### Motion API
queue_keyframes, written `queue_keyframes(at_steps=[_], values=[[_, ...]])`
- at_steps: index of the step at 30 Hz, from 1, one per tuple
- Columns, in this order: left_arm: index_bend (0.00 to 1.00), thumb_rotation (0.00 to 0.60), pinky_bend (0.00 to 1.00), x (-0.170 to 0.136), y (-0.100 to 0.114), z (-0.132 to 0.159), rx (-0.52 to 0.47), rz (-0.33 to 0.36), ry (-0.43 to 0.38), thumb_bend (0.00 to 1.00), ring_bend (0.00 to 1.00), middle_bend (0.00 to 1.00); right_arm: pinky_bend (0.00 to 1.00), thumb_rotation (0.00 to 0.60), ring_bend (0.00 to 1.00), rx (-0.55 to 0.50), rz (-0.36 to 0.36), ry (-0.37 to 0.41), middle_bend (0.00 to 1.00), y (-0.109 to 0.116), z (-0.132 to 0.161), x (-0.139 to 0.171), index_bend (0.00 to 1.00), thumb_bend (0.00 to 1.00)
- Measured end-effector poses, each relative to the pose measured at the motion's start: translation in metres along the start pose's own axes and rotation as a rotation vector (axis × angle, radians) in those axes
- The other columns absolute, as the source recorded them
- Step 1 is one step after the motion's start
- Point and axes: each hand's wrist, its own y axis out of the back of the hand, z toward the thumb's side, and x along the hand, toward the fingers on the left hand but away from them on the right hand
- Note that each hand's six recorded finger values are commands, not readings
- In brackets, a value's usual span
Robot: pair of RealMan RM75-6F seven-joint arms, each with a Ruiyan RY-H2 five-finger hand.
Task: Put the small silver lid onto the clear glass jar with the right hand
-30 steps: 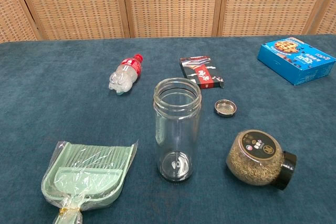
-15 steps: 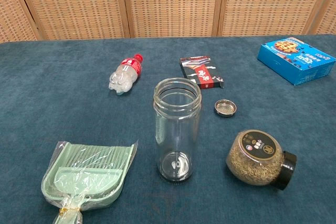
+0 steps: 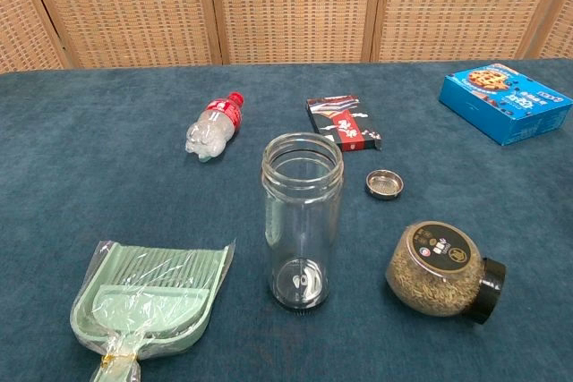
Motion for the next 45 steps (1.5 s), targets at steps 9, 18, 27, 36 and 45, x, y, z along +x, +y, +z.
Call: queue_keyframes(at_steps=[9, 18, 27, 36, 45], values=[[0.00, 0.600, 0.00, 0.003, -0.003, -0.003, -0.002, -0.011, 0.008, 0.19, 0.00, 0.00, 0.19, 0.600, 0.00, 0.013, 0.018, 0.095, 0.08, 0.009, 0.048, -0.062, 0.33, 0.00], [0.00, 0.600, 0.00, 0.005, -0.003, -0.004, -0.006, -0.014, 0.012, 0.19, 0.00, 0.00, 0.22, 0.600, 0.00, -0.004, 0.067, 0.134, 0.13, -0.003, 0.085, -0.092, 0.40, 0.10], [0.00, 0.600, 0.00, 0.006, -0.006, -0.002, -0.006, -0.026, 0.002, 0.19, 0.00, 0.00, 0.24, 0.600, 0.00, 0.015, 0.142, 0.162, 0.14, -0.036, 0.110, -0.108, 0.43, 0.23], [0.00, 0.600, 0.00, 0.007, -0.006, -0.002, -0.015, -0.027, -0.002, 0.19, 0.00, 0.00, 0.25, 0.600, 0.00, 0.026, 0.190, 0.175, 0.15, -0.063, 0.125, -0.113, 0.46, 0.35], [0.00, 0.600, 0.00, 0.006, -0.006, -0.002, -0.020, -0.028, -0.006, 0.19, 0.00, 0.00, 0.27, 0.600, 0.00, 0.017, 0.212, 0.193, 0.17, -0.081, 0.143, -0.116, 0.48, 0.39]])
